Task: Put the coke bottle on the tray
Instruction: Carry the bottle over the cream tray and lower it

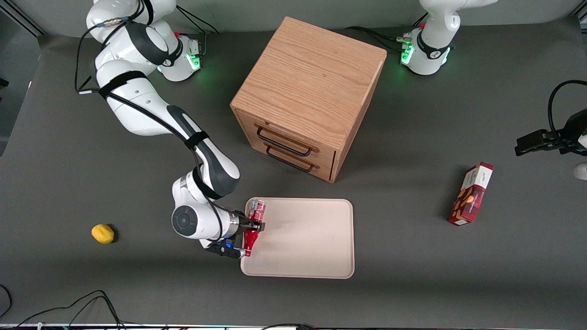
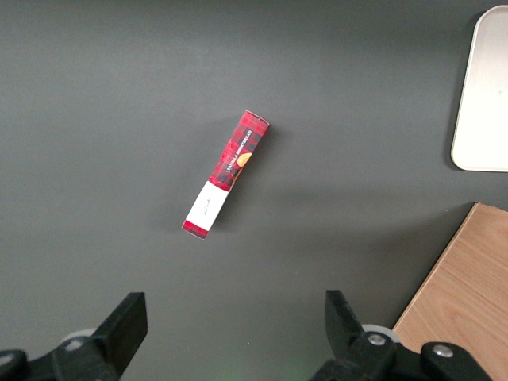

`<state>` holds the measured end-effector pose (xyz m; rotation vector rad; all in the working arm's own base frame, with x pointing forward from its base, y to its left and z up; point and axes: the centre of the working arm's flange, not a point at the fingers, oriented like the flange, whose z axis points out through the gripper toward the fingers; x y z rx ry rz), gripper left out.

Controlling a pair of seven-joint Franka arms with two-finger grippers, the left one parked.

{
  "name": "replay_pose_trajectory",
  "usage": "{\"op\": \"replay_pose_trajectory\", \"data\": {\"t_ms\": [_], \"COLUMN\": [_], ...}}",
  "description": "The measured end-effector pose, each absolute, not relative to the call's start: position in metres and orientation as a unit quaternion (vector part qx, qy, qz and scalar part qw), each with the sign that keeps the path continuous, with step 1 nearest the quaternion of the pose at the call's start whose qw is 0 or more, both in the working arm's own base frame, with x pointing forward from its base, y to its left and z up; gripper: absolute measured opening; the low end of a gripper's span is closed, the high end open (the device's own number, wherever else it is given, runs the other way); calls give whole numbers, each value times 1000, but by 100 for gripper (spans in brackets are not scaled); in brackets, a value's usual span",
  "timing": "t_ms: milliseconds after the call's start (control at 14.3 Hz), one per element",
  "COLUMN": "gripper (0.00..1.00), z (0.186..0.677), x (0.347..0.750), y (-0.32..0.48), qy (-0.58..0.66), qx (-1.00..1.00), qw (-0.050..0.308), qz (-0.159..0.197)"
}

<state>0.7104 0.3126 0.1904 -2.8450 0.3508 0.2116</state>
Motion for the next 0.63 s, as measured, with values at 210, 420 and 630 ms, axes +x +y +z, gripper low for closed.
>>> {"op": "replay_pose_trajectory", "data": {"t_ms": [210,420,630], "gripper": [56,56,79], "z": [185,177,181], "x": [711,710,712], "y": [312,310,310], "qy": [123,125,126], "qx": [-981,-980,-980], "qw": [134,133,135], "qz": [72,74,70]}}
